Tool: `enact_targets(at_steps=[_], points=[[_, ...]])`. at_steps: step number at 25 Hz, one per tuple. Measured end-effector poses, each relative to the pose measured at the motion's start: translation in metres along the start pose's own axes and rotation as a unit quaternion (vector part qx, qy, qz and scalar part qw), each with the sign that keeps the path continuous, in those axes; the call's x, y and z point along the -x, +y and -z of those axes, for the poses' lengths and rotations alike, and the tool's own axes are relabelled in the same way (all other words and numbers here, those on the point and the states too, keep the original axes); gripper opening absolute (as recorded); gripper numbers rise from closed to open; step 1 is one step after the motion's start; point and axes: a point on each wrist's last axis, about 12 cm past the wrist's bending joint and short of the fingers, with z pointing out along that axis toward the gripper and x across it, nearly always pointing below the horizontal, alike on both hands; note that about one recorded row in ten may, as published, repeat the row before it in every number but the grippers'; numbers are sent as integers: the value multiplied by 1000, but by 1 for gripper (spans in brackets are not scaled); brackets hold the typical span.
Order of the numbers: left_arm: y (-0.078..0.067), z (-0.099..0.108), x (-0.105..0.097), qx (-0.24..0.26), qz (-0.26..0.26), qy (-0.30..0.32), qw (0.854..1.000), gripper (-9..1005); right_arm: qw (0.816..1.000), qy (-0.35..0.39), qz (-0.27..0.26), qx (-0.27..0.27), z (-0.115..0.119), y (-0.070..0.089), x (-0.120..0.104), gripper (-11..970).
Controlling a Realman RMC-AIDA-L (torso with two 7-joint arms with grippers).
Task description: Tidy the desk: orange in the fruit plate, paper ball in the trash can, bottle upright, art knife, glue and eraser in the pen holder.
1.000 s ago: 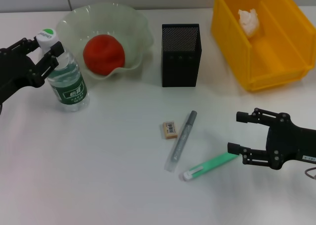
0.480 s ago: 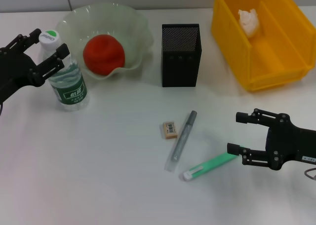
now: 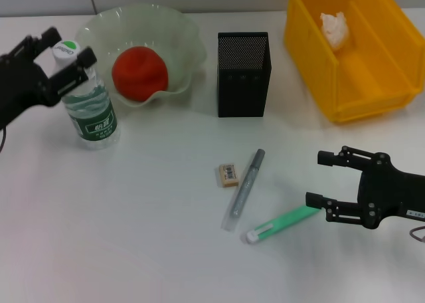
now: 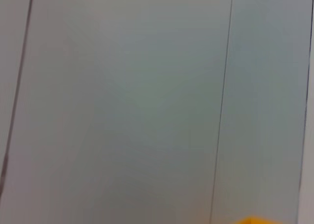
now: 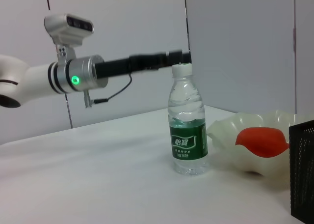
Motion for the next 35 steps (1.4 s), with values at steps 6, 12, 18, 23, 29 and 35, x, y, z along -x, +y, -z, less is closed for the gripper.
enact_targets(at_steps=[6,12,18,23,29,35], points=[[1,-2,29,-48,48,-63,996,805,1000,0,-7,3,-1,-1,1,782],[-9,-8,43,-156,77,-34,984,805,1000,-3,-17,3,0,-3,4,783],[-27,-15,31,-238,73,36,968,805,999,-10,-32,5,1,-5,8,783],[-41,-17,12,-274,58,100,955,805,999,-13,-51,9,1,-11,14,783],[-52,-18,-7,-293,27,145,945,805,997,-8,-75,18,0,-21,25,782],[-55,-17,-12,-299,16,158,941,805,996,19,-72,51,-3,-32,43,782]])
